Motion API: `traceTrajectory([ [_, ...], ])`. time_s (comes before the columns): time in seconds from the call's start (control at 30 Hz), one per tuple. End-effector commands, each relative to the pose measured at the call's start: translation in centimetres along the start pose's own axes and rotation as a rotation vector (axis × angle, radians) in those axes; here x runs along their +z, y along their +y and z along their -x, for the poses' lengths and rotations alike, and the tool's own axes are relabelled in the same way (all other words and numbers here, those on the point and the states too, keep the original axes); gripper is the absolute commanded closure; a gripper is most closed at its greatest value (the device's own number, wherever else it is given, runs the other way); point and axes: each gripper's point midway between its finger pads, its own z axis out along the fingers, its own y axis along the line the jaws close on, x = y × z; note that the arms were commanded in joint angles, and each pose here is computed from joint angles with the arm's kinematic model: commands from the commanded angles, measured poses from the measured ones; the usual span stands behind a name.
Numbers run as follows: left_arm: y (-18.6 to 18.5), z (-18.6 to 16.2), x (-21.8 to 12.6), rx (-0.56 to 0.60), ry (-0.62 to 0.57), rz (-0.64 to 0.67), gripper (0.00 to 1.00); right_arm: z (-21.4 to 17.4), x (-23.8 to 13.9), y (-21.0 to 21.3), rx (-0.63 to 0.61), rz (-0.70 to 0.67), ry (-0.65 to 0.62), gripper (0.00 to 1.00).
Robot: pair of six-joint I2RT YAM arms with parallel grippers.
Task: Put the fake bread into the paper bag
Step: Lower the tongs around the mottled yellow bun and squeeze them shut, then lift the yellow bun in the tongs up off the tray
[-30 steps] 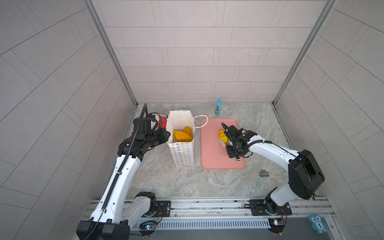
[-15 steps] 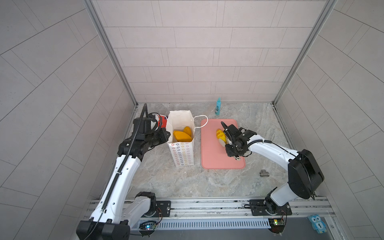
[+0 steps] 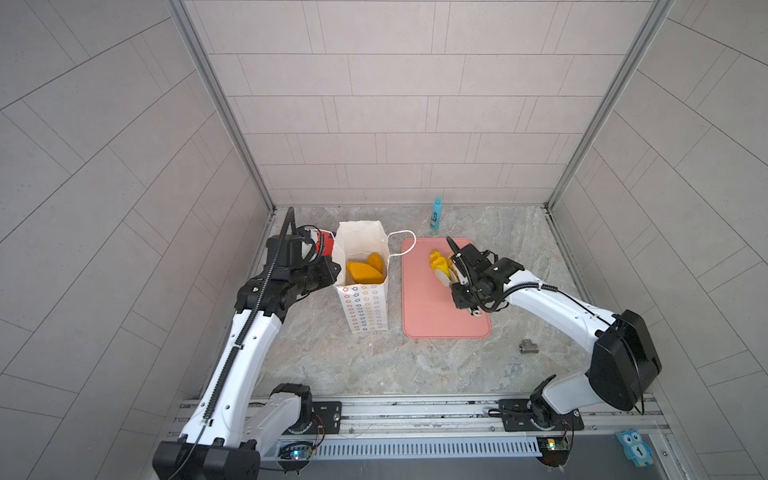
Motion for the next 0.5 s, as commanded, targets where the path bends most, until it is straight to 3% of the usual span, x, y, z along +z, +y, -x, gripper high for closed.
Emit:
traceTrajectory([
  [0.0,-0.5,0.6,-0.8,0.02,-0.024,-0.007,0.89,1.0,-2.3,0.1,0.015,0.01,-0.057,0.69],
  [0.47,-0.6,0.5,-0.8,0.021,-0.022,-0.01,0.89,2.8,-6.8,-0.8,0.005,0.006,-0.209,0.68],
])
